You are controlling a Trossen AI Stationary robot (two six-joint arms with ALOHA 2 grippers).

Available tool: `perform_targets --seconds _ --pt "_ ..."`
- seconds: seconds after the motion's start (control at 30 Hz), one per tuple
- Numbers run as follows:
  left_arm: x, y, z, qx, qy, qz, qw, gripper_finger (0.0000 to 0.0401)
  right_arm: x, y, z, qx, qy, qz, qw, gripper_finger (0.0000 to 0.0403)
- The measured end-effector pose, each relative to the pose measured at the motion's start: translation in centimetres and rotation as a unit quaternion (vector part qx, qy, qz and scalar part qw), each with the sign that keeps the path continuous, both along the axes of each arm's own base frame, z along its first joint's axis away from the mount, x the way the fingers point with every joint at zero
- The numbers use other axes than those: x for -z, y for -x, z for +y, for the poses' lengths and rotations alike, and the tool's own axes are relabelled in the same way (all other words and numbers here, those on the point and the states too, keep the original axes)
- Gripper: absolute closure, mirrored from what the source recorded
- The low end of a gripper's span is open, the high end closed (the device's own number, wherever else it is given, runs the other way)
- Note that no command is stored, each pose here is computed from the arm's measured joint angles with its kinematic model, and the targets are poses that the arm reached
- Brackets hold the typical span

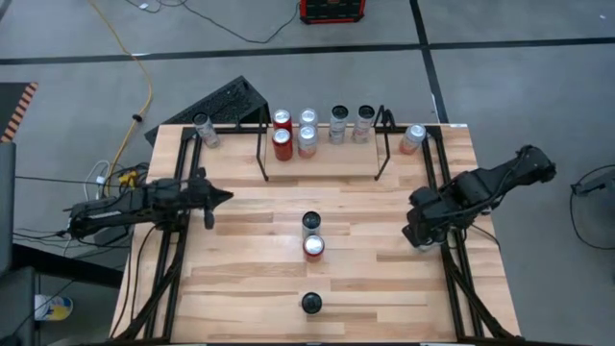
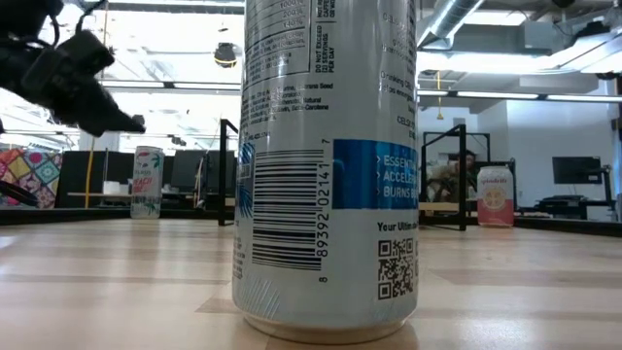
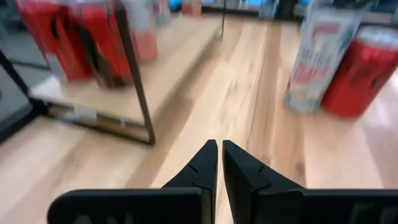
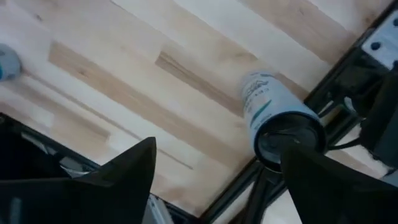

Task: Place canned beverage on shelf
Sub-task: Put the right white blue soda can on the shelf aligned with the other white blue soda can

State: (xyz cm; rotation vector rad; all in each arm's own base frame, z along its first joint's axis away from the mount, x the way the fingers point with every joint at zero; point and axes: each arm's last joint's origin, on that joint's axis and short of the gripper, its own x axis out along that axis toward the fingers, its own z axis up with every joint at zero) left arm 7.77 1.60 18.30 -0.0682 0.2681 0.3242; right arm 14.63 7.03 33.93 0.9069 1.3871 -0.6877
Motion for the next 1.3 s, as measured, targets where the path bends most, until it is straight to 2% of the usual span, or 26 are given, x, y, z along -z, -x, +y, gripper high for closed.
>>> perform_targets --seconds 0.1,0.17,0.33,0.4,0.47,0.53,0.63,0.8,0.97,1.13,1.2,1.3 --pt "0.6 0.2 0.0 0.000 0.005 0.031 1.000 0.0390 0.1 0.0 0.2 0.012 0.002 0.007 1.000 0.0082" --pt "0.5 0.2 0.0 -0.001 0.006 0.027 1.000 0.0390 0.1 0.0 0.4 0.023 0.007 0.003 1.000 0.0085" --pt "0.5 0.1 0.0 -0.001 0.006 0.026 1.000 0.0390 0.1 0.1 0.4 0.042 0.052 -0.021 0.998 0.0087" --pt "0.5 0.2 0.0 -0.001 0.006 0.026 1.000 0.0390 0.1 -0.3 0.2 0.010 0.071 -0.041 0.997 0.0087" --pt "0.5 0.2 0.0 0.000 0.006 0.027 1.000 0.0390 0.0 -0.9 0.1 -0.083 0.076 -0.067 0.991 0.0087" --pt "0.5 0.2 0.0 0.000 0.006 0.027 1.000 0.0390 -0.1 -1.3 0.0 -0.190 0.086 -0.086 0.974 0.0087" --pt "0.5 0.2 0.0 0.000 0.006 0.026 1.000 0.0390 -0.1 -1.5 -0.1 -0.323 0.102 -0.094 0.936 0.0087" --pt "0.5 0.2 0.0 0.000 0.006 0.026 1.000 0.0390 0.2 -1.5 -0.3 -0.477 0.080 -0.079 0.871 0.0087" --pt "0.5 0.2 0.0 0.000 0.006 0.026 1.000 0.0390 1.6 -2.6 0.1 -0.559 0.011 -0.009 0.829 0.0088" --pt "0.5 0.1 0.0 0.001 0.006 0.026 1.000 0.0390 3.6 -4.8 1.2 -0.622 0.002 0.036 0.782 0.0088" --pt "0.5 0.1 0.0 0.001 0.006 0.026 1.000 0.0390 4.5 -5.6 1.6 -0.633 -0.001 0.052 0.772 0.0088" --pt "0.5 0.1 0.0 0.001 0.006 0.026 1.000 0.0390 5.6 -6.5 2.0 -0.632 -0.012 0.082 0.770 0.0088"
